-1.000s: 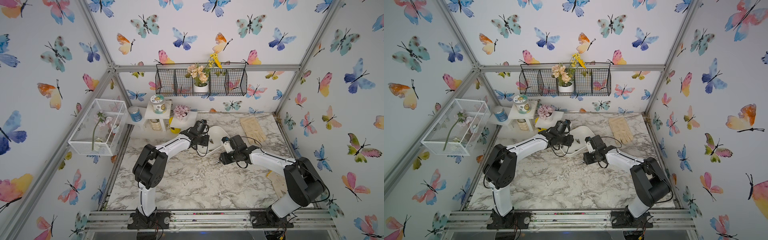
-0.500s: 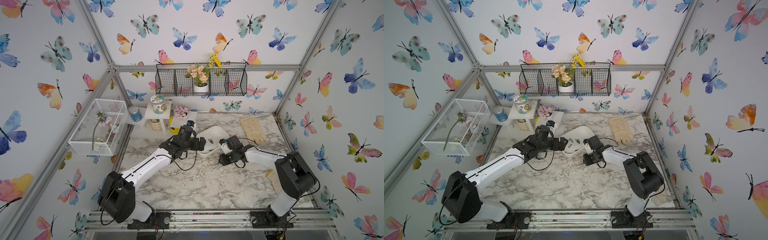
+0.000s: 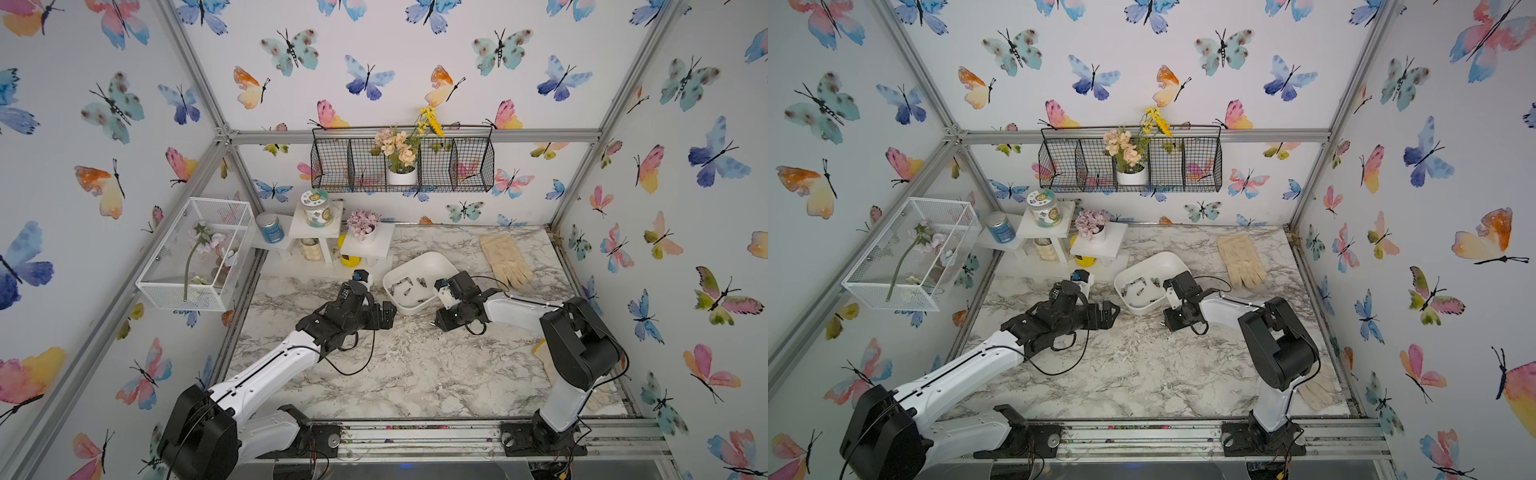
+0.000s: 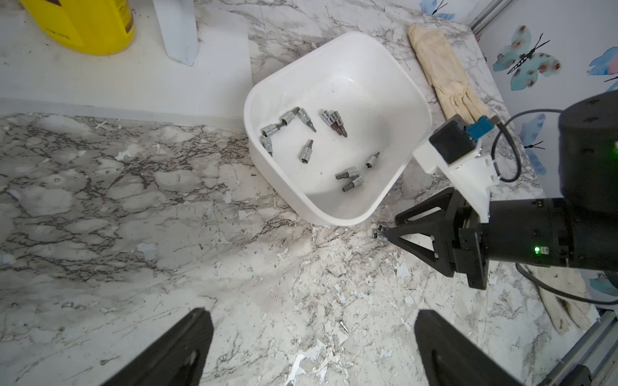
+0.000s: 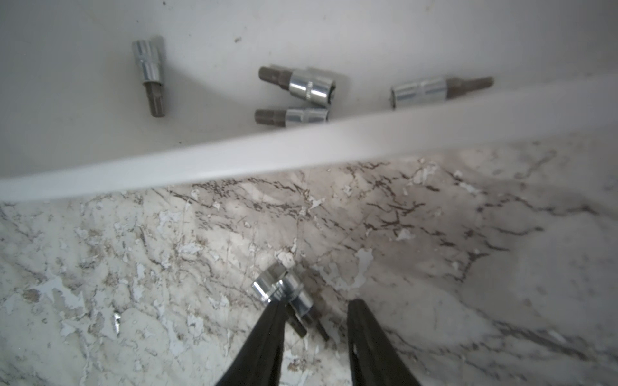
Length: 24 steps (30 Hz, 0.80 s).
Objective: Put the bit on the desktop into the storage box
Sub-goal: Pick up the screwdriver bit from the center of the board.
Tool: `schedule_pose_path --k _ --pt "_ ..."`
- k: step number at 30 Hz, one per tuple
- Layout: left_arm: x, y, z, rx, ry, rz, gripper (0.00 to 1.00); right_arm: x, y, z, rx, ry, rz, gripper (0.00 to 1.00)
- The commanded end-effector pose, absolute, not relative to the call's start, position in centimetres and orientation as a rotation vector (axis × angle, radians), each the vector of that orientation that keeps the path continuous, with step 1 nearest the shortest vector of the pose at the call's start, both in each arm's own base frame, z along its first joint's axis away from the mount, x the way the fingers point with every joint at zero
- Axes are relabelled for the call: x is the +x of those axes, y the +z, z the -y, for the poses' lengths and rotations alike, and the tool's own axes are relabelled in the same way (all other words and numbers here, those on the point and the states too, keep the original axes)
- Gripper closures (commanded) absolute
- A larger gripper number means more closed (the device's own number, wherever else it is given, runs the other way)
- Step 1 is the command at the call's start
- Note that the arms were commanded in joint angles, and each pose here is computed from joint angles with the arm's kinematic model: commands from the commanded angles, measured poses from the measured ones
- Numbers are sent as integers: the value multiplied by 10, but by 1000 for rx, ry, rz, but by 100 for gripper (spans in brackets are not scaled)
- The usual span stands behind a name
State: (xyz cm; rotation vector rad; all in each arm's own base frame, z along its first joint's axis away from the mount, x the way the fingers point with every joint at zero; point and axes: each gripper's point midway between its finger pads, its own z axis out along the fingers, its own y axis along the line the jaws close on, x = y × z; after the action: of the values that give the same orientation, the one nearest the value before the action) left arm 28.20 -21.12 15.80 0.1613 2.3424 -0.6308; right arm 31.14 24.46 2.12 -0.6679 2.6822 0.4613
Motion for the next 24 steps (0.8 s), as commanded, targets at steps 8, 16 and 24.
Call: schedule_pose_path --k 8,16,24 --pt "262 139 204 122 -682 -2385 0 314 15 -252 -696 459 -2691 69" --pt "260 136 204 112 -694 -2387 0 314 16 -251 -693 438 -2692 69" --pt "258 134 203 108 -697 -2389 0 314 22 -250 -693 428 -2688 70"
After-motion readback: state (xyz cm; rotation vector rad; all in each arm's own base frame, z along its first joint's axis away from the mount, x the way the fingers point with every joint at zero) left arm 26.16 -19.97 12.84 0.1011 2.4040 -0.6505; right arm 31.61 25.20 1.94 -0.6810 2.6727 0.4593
